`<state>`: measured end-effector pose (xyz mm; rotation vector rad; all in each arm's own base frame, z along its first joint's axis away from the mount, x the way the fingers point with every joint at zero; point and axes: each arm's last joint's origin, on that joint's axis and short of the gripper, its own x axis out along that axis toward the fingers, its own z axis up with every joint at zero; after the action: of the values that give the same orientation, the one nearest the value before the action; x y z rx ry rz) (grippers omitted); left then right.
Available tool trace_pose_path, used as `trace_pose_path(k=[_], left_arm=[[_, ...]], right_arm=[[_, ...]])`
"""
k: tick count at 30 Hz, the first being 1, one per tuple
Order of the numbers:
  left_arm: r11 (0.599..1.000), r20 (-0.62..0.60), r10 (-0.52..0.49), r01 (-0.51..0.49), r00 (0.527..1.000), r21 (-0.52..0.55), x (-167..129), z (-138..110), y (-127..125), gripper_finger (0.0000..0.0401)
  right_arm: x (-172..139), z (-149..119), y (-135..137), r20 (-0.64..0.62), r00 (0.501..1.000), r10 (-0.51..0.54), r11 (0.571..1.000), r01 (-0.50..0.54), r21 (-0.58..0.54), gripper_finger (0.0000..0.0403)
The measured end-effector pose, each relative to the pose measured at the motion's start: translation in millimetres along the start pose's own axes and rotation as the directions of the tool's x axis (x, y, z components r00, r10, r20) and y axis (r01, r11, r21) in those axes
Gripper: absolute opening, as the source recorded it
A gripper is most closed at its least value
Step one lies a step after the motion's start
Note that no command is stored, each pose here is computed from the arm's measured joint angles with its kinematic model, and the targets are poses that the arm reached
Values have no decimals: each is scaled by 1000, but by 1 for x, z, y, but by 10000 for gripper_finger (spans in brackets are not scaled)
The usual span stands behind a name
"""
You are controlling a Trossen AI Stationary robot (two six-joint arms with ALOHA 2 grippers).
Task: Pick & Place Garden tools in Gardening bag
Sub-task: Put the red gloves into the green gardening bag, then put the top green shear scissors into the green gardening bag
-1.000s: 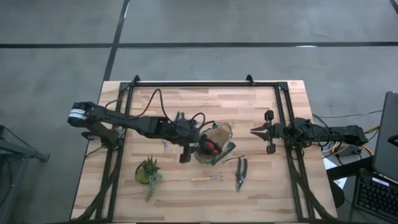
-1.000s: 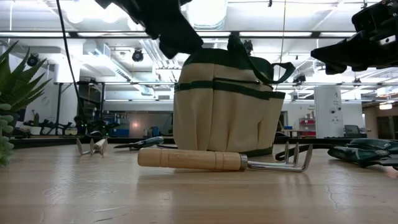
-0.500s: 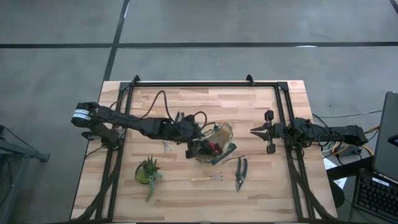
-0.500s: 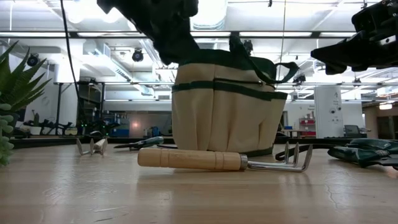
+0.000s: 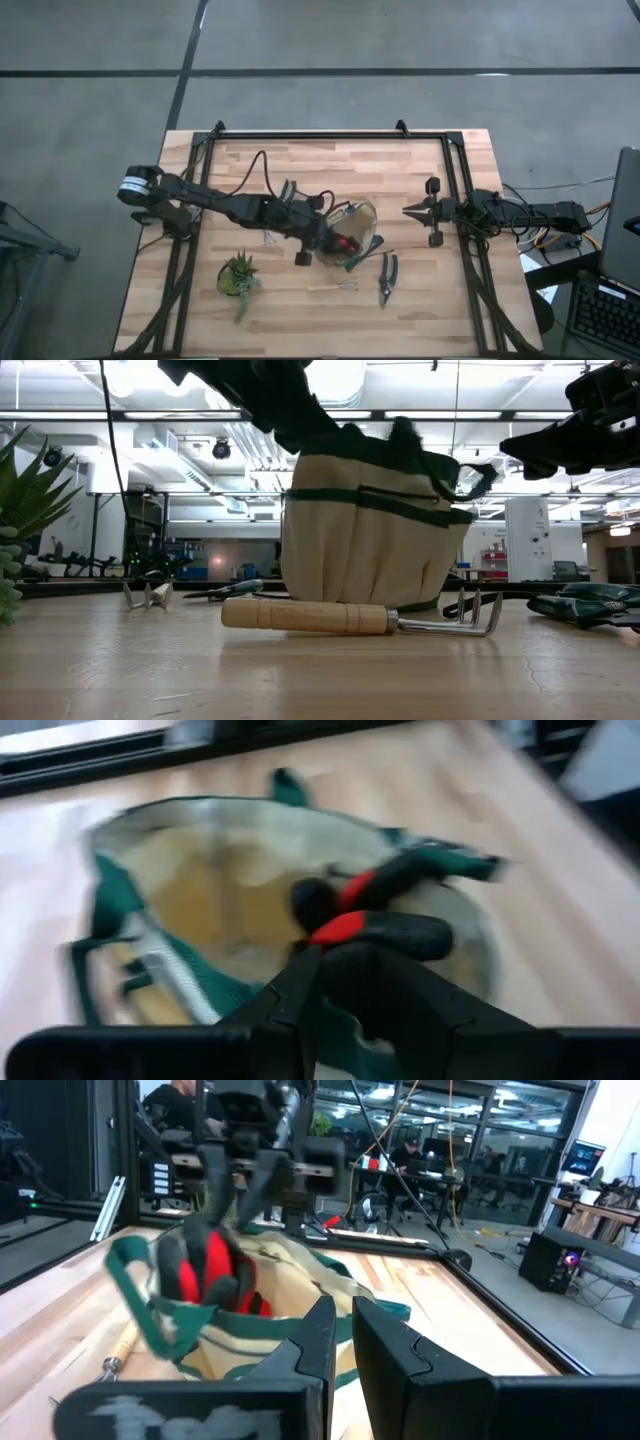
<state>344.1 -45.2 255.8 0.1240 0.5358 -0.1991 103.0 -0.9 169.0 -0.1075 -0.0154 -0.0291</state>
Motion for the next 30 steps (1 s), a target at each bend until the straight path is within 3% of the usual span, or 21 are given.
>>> trace_pose_path(k=[3,5,9,12,15,22,30], left_arm=[[995,6,-99,99,995,5,0,0,-3,102],[994,9,-103,102,995,25,0,0,-3,101],[991,-64,137,-137,988,11,0,-5,3,101],[942,-144,337,-334,931,44,-3,-12,9,101],[905,-179,424,-420,888,65,-5,-15,12,101],[924,-156,383,-378,911,60,-10,-10,6,101],[931,-89,365,-363,927,41,-46,7,0,101]], right_arm=[[0,0,0,0,1000,0,1000,0,2,34],[0,0,0,0,1000,0,1000,0,0,34],[0,0,0,0,1000,0,1000,0,0,34],[0,0,0,0,1000,0,1000,0,0,34],[0,0,0,0,1000,0,1000,0,2,34],[0,0,0,0,1000,0,1000,0,2,34],[0,0,0,0,1000,0,1000,0,1,34]])
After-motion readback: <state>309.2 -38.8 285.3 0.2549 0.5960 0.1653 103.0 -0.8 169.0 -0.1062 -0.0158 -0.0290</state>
